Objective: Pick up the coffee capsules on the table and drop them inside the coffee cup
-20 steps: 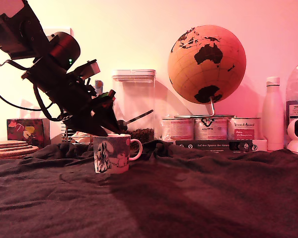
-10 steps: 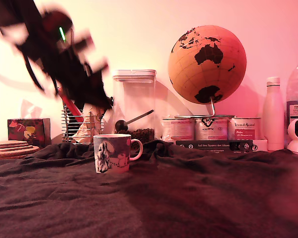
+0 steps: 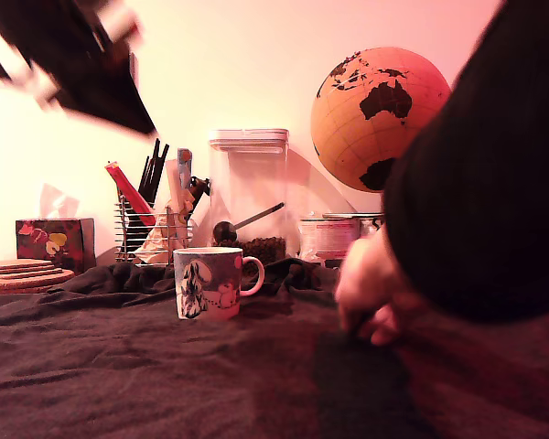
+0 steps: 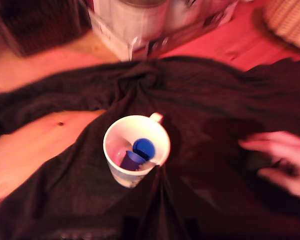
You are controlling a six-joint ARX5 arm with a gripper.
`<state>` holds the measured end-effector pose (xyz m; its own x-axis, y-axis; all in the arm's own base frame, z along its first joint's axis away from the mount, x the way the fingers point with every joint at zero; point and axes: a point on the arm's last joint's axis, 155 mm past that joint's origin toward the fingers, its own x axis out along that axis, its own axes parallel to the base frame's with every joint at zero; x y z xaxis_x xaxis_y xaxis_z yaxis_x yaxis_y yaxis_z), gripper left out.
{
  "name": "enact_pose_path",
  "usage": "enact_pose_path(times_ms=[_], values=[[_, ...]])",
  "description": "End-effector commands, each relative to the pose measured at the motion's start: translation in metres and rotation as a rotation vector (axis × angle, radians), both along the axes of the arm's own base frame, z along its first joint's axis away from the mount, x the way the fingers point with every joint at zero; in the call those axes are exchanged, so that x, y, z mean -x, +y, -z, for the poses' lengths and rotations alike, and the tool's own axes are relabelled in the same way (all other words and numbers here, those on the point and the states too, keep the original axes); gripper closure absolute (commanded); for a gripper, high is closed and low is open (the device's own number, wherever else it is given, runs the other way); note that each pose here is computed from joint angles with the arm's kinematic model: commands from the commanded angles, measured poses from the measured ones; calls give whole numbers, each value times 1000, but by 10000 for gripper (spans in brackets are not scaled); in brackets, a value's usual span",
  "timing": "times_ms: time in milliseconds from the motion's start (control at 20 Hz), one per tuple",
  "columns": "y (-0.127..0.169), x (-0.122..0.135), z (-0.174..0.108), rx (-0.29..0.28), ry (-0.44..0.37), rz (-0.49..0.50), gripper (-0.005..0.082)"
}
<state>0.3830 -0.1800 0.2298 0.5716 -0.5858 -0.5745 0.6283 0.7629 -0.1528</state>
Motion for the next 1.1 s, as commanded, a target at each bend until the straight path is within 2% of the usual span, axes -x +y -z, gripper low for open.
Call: enact_pose_path(times_ms=[0,250,450,550,800,1050], values=[[11,18,5,-11,-3,-12,788],[44,56,1,22,-33,-113,788],[52,70,-4,29,-83,-125,788],[51,70,-4,29,-89,-118,788],[45,60,-16,19,-179,-77,788],[45,58,-20,27,-192,-80,788]])
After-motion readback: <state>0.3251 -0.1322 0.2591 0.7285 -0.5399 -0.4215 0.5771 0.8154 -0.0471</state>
